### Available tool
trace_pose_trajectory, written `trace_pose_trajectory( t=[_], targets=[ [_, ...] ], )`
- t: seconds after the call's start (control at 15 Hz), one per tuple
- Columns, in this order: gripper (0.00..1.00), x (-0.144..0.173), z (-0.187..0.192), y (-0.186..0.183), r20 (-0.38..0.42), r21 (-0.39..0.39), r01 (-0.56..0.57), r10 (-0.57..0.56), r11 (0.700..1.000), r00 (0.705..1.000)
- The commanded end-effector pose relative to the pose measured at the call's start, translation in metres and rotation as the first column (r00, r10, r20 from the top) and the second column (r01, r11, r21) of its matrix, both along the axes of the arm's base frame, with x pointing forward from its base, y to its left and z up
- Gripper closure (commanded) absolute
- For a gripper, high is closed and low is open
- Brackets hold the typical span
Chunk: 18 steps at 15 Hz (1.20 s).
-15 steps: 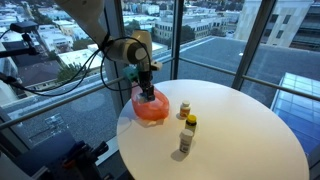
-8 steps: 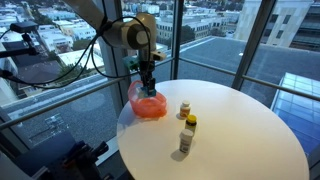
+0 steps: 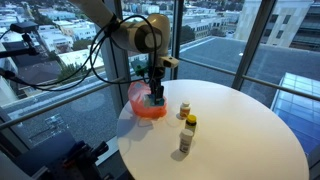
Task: Move the blue box from the plastic bag to the table
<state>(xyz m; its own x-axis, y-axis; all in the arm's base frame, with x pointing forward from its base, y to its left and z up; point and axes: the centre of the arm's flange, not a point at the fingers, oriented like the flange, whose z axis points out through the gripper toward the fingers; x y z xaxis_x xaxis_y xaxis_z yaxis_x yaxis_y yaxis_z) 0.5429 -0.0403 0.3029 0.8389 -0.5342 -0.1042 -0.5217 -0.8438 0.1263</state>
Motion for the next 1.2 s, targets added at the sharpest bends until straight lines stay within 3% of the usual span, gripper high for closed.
trace_pose_trajectory(
  t=[0.0,0.4,0.93,1.0,1.07,1.13],
  targets=[
    [0.6,-0.009,-0.009,-0.038,0.024,-0.018,0.061,-0.061,0.998,0.998],
    [0.6,-0.004,-0.045,-0.088,0.077,-0.036,0.148,-0.145,0.988,0.986],
    [0.6,-0.004,-0.086,-0.095,0.083,-0.062,0.151,-0.146,0.987,0.986],
    [0.46,-0.004,-0.088,-0.095,0.081,-0.064,0.15,-0.145,0.987,0.986],
    [0.1,-0.005,-0.088,-0.094,0.078,-0.064,0.148,-0.143,0.987,0.987],
    [0.09,-0.006,-0.088,-0.094,0.077,-0.064,0.147,-0.142,0.987,0.987]
  ],
)
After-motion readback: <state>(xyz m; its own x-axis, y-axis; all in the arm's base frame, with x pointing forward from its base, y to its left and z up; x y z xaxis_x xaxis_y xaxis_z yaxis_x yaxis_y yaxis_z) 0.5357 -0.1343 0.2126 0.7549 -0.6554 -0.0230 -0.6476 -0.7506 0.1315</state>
